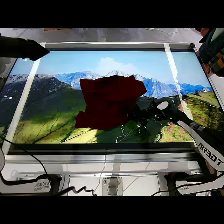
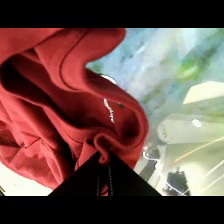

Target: Fold the clothes and pants, and hang the long-sleeved shirts on hangers.

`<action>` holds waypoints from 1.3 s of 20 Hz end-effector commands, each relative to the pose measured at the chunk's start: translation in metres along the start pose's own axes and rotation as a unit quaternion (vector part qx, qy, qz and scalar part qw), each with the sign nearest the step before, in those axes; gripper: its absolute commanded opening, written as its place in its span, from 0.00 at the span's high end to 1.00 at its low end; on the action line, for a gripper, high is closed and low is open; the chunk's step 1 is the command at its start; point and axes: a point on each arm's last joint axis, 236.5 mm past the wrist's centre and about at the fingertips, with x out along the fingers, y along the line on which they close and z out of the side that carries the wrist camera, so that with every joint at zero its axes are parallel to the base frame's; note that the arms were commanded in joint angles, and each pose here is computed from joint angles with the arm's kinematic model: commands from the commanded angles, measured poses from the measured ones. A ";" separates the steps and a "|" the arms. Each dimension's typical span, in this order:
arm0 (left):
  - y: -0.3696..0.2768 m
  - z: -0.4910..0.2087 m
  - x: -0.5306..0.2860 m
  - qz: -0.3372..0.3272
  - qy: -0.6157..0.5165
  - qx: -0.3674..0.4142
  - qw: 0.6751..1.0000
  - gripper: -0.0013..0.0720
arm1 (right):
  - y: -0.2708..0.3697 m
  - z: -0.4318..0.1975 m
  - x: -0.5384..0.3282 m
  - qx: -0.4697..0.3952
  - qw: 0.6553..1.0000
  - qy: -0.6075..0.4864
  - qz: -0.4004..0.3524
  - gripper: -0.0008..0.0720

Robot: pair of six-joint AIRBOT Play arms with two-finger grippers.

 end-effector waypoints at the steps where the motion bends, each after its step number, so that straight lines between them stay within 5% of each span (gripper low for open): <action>1: 0.003 -0.026 0.018 -0.024 0.050 -0.036 0.998 0.48 | -0.016 0.001 -0.003 -0.041 0.998 0.002 -0.037 0.97; 3: 0.000 -0.038 0.020 -0.035 0.074 -0.049 0.995 0.50 | -0.034 0.006 -0.019 -0.139 0.986 0.012 -0.088 0.97; 5: -0.001 -0.038 0.018 -0.035 0.075 -0.053 0.995 0.79 | -0.065 0.018 -0.052 -0.196 0.967 0.009 -0.162 0.97; 8: -0.003 -0.036 0.014 -0.034 0.071 -0.050 0.996 0.86 | -0.098 0.039 -0.124 -0.261 0.932 -0.022 -0.251 0.97; 9: -0.004 -0.035 0.013 -0.033 0.071 -0.049 0.996 0.97 | -0.104 0.041 -0.145 -0.277 0.923 -0.030 -0.265 0.97; 19: -0.006 -0.095 0.044 -0.069 0.150 -0.117 0.979 0.97 | -0.127 0.035 -0.283 -0.299 0.891 -0.192 -0.283 0.97; 20: -0.006 -0.119 0.056 -0.079 0.175 -0.141 0.971 0.83 | -0.127 0.035 -0.283 -0.299 0.891 -0.193 -0.283 0.97; 22: -0.008 -0.167 0.078 -0.098 0.224 -0.189 0.951 0.21 | -0.125 0.037 -0.280 -0.298 0.893 -0.194 -0.276 0.97; 26: -0.031 -0.259 0.115 -0.145 0.303 -0.265 0.904 0.20 | -0.122 0.042 -0.281 -0.300 0.890 -0.204 -0.275 0.97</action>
